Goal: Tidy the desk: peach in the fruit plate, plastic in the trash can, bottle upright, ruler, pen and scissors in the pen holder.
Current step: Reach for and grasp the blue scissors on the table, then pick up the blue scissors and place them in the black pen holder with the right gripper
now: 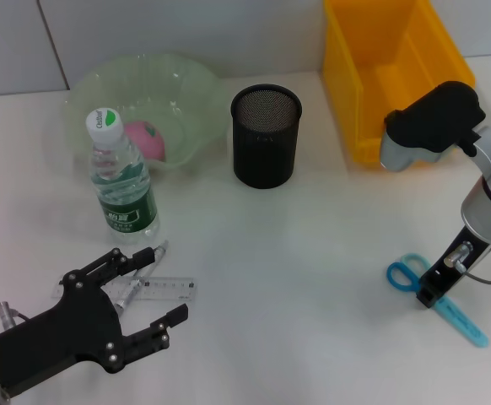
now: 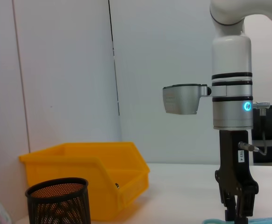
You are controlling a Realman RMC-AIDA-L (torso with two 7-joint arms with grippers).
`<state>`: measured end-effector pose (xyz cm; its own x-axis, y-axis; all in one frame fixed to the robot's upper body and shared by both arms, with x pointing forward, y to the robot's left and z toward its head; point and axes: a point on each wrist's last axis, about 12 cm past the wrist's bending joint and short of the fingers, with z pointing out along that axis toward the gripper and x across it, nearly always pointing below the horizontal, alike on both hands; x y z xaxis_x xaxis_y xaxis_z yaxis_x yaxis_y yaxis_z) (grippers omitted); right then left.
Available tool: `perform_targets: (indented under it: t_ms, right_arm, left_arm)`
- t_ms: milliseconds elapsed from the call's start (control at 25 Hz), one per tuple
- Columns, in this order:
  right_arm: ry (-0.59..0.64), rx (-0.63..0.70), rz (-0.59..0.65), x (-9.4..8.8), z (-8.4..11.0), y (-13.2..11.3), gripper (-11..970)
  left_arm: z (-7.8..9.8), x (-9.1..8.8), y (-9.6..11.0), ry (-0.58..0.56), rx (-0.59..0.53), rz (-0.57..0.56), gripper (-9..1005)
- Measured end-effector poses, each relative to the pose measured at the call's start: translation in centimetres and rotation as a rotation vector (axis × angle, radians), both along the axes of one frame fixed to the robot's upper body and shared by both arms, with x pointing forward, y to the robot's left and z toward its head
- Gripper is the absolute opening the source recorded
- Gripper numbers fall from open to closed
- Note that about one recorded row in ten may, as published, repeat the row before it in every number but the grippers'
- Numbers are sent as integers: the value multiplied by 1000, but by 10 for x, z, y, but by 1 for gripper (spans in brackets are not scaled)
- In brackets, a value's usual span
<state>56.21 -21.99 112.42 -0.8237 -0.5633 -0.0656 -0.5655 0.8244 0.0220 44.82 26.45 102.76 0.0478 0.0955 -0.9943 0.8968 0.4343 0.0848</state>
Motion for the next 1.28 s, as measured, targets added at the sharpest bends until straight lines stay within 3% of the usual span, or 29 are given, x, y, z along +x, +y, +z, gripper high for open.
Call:
perform_targets:
  t_ms: [240,760,880,1000,1040,1080,1240,1280]
  right_arm:
    - [5,2,-2,-1,-4,-1,288]
    - [-66,55,-18,-2,5,-6,248]
    - [-168,133,-46,2,20,-14,257]
    - [-319,293,-61,8,43,-23,265]
    - [-435,399,-59,14,58,-29,268]
    - [-435,399,-59,14,58,-29,271]
    - [-690,589,33,28,82,-25,283]
    - [-690,589,33,28,82,-25,286]
  left_arm:
    - [0,0,0,-5,1,-2,787]
    - [1,-1,0,-12,-4,-7,787]
    - [1,-1,0,-13,-5,-6,787]
    - [1,-1,0,-14,-8,-4,787]
    - [1,-1,0,-13,-8,-3,787]
    - [1,-1,0,-13,-8,-3,787]
    - [0,-2,0,2,-15,2,787]
    - [0,-2,0,2,-15,2,787]
